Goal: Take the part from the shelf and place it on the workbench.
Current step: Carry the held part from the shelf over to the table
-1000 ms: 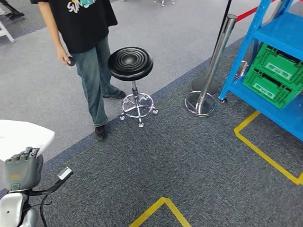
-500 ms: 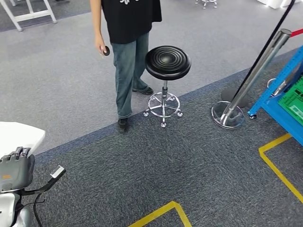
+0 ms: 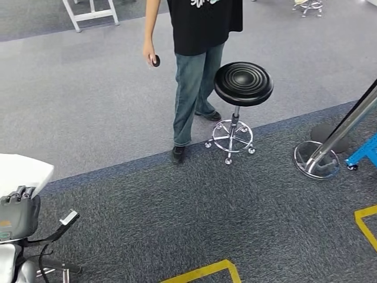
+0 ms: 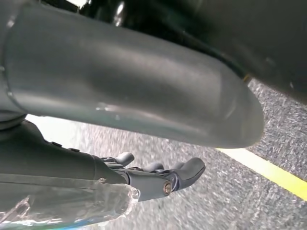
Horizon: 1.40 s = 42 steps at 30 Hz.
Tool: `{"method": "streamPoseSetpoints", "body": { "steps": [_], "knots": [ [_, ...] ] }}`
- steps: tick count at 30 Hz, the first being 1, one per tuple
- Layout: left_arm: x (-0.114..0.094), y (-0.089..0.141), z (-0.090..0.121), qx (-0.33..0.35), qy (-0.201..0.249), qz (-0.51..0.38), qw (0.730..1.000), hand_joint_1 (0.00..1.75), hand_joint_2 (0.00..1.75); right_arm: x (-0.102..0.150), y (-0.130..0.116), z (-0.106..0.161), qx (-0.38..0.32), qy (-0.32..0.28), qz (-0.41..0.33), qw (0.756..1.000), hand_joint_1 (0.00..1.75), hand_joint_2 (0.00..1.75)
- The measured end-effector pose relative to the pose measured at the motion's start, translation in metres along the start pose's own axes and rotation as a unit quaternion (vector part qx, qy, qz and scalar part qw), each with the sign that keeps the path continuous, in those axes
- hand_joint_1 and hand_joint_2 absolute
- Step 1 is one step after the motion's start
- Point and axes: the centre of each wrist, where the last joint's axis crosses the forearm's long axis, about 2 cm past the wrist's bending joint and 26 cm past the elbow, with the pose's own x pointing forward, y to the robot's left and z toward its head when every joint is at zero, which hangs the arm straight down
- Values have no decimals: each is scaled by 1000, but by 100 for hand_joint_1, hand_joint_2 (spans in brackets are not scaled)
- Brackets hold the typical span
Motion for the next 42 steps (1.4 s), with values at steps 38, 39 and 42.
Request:
{"method": "streamPoseSetpoints", "body": {
  "steps": [38,39,42],
  "knots": [
    [23,-13,-25,-7,-18,13,1000,175,175,5,4,1,81,-3,66,995,0,0],
    [26,-13,-28,-5,-19,15,1000,175,175,6,4,1,90,-2,68,994,0,0],
    [34,-15,-36,-6,-25,19,999,175,175,9,1,0,112,5,78,991,0,0]
  ]
}}
